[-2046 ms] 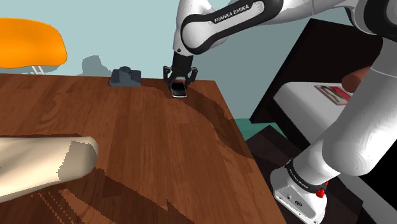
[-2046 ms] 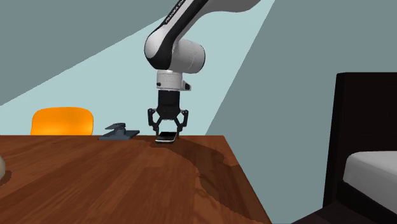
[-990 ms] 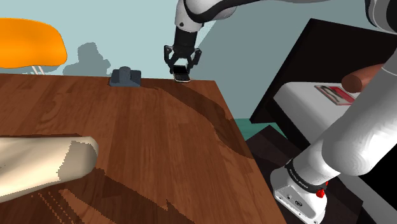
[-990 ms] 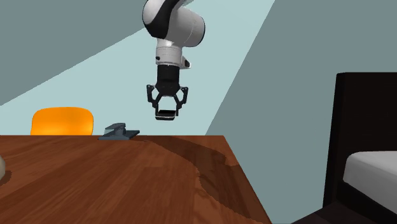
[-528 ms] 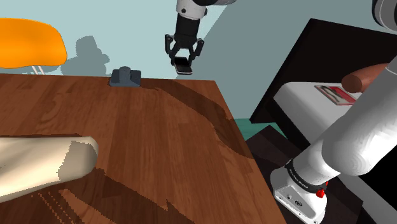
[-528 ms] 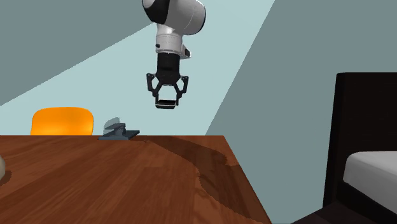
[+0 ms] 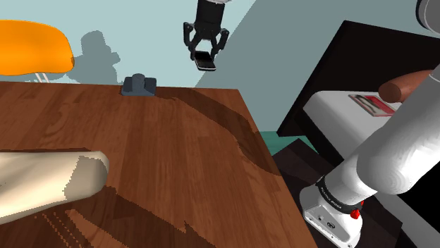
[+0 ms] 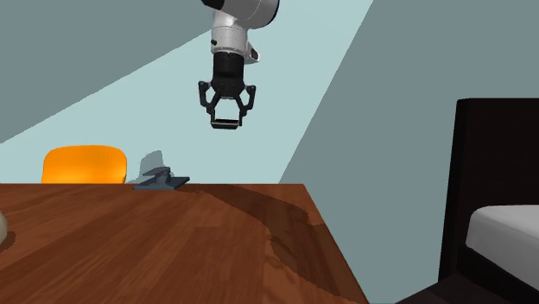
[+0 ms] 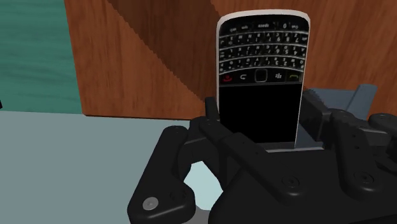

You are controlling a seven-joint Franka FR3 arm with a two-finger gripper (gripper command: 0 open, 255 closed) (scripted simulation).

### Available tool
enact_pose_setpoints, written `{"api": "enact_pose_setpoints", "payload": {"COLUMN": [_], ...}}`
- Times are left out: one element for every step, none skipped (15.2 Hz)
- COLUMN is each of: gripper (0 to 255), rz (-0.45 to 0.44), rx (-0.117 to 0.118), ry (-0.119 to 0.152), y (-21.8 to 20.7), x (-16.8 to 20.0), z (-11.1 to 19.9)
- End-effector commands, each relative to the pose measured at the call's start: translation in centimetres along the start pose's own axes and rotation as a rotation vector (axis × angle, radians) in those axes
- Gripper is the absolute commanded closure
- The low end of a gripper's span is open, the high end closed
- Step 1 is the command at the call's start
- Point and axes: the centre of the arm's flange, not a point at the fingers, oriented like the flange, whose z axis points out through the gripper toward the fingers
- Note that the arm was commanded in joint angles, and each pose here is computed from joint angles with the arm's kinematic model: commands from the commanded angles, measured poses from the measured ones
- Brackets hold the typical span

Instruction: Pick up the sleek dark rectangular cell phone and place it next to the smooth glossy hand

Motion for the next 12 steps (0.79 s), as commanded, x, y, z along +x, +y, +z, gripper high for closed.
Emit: {"api": "enact_pose_setpoints", "payload": {"gripper": [255, 255, 255, 255, 255, 255, 255, 255, 255, 255, 255, 255], "rz": [0.000, 0.000, 0.000, 0.000, 0.000, 0.000, 0.000, 0.000, 0.000, 0.000, 0.000, 0.000], "rx": [0.000, 0.000, 0.000, 0.000, 0.000, 0.000, 0.000, 0.000, 0.000, 0.000, 0.000, 0.000], "ry": [0.000, 0.000, 0.000, 0.000, 0.000, 0.000, 0.000, 0.000, 0.000, 0.000, 0.000, 0.000], "y": [-0.1, -0.1, -0.2, -0.2, -0.9, -1.6, -2.4, -3.1, -3.9, -4.6, -5.4, -6.1], "x": [0.0, 0.0, 0.0, 0.0, -1.1, -2.2, -3.3, -4.4, -5.5, -6.5, -7.6, -8.7], "z": [-0.9, -1.5, -2.0, -2.0, -1.9, -1.9, -1.8, -1.7, -1.6, -1.6, -1.5, -1.4]}}
